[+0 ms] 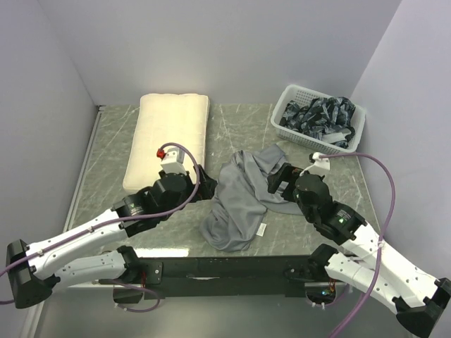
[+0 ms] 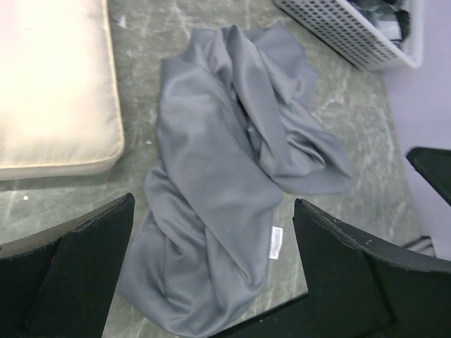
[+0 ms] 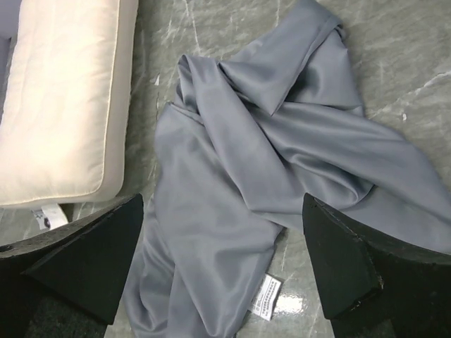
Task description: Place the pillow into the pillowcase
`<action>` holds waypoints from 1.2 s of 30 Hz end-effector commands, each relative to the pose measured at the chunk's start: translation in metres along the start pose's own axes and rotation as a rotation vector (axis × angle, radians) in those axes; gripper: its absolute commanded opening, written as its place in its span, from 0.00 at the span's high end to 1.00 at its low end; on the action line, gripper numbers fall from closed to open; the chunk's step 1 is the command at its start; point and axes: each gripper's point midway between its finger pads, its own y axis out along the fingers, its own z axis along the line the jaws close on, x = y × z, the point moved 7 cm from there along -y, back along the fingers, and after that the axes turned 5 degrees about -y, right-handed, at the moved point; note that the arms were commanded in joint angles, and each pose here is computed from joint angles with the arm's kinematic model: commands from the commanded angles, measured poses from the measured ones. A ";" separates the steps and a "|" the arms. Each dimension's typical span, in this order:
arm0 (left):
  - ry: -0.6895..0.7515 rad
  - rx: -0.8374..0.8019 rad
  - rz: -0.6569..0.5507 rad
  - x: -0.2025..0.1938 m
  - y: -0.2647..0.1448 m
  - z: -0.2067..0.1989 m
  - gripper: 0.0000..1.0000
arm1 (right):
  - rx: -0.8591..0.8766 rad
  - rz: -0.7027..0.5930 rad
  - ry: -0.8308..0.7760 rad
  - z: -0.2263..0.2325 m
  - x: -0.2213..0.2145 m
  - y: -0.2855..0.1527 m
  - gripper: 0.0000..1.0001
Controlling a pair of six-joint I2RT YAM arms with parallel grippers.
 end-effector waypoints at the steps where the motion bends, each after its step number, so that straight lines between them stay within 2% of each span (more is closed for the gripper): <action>1: -0.004 0.062 -0.068 0.016 0.002 -0.006 0.01 | 0.045 -0.019 -0.002 0.007 0.010 -0.004 0.00; 11: 0.090 0.128 -0.038 0.018 0.022 -0.018 0.01 | 0.042 -0.023 0.000 0.012 0.006 0.008 0.00; 16: 0.125 0.096 0.003 0.008 0.038 -0.025 0.00 | 0.018 0.000 -0.022 0.017 0.001 0.023 0.00; 20: 0.152 0.106 0.126 -0.020 0.059 -0.021 0.01 | -0.061 0.070 -0.060 0.013 -0.014 0.041 0.00; 25: 0.151 0.013 0.337 -0.068 0.075 -0.015 0.01 | -0.074 0.136 -0.050 0.010 -0.030 0.059 0.00; 29: 0.131 -0.068 0.414 -0.091 0.079 -0.014 0.01 | -0.126 0.162 -0.040 -0.001 -0.044 0.070 0.01; 31: 0.162 -0.088 0.477 -0.110 0.075 -0.010 0.01 | -0.155 0.170 -0.012 -0.010 -0.046 0.075 0.02; 36: 0.305 -0.082 0.544 -0.147 0.058 -0.012 0.02 | -0.215 0.247 0.104 -0.047 -0.060 0.084 0.11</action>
